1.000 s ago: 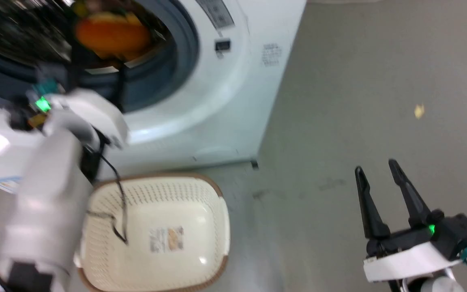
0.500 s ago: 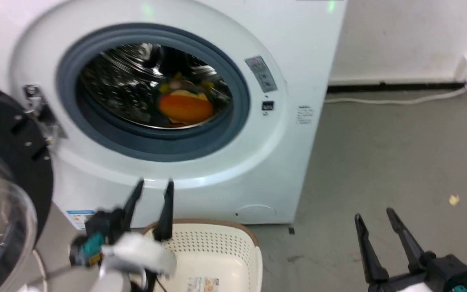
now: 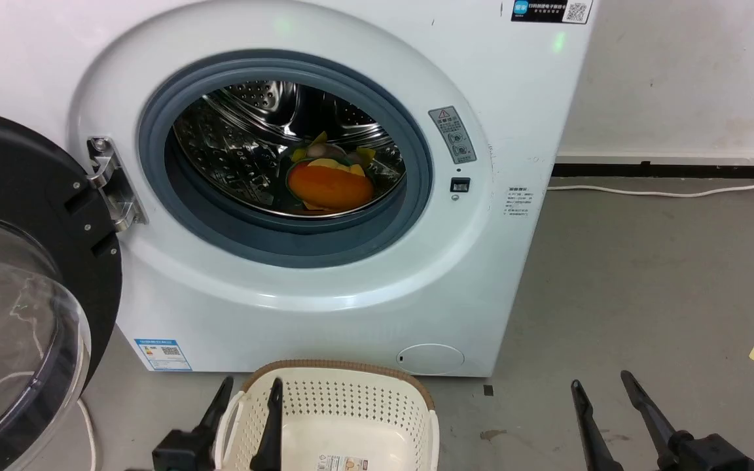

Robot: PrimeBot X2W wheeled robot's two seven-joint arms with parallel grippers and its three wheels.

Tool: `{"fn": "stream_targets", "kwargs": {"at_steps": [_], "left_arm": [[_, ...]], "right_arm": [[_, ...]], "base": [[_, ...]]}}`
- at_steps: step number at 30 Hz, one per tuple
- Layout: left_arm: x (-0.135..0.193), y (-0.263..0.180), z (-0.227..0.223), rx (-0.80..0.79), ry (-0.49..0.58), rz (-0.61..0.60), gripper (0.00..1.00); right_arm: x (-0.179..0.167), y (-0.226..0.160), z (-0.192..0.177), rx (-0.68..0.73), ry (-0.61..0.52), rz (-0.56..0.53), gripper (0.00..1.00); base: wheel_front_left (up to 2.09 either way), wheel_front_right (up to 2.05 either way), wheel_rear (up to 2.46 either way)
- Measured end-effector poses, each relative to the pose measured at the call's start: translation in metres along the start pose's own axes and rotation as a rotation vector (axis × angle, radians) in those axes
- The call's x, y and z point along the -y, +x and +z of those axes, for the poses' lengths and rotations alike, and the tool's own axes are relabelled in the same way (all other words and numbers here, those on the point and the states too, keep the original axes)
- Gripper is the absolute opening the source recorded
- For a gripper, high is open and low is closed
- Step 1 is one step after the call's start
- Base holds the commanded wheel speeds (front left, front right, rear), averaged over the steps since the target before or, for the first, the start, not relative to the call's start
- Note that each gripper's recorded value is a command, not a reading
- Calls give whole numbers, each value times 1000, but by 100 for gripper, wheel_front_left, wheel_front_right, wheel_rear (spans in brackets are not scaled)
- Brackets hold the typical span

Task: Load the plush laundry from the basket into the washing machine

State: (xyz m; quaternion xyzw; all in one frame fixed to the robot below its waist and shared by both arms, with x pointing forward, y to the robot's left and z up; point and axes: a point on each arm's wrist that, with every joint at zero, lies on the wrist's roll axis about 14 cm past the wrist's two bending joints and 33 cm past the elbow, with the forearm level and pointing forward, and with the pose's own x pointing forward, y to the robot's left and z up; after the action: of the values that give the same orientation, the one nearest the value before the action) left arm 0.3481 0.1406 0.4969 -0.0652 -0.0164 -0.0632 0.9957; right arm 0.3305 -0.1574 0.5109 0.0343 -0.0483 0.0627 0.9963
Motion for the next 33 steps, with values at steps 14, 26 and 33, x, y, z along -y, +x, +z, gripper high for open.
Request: {"fn": "stream_targets", "kwargs": {"at_steps": [14, 26, 33], "left_arm": [[-5, -6, -9, -33, 4, 28, 0], [-9, -4, -7, -37, 21, 39, 0], [-8, -2, -6, -39, 23, 37, 0]], "right_arm": [[-1, 1, -3, -13, 1, 4, 0], [-1, 3, -5, -33, -8, 4, 0], [-1, 3, -7, -47, -10, 4, 0]], "base": [[0, 0, 0], [0, 0, 0], [0, 0, 0]]}}
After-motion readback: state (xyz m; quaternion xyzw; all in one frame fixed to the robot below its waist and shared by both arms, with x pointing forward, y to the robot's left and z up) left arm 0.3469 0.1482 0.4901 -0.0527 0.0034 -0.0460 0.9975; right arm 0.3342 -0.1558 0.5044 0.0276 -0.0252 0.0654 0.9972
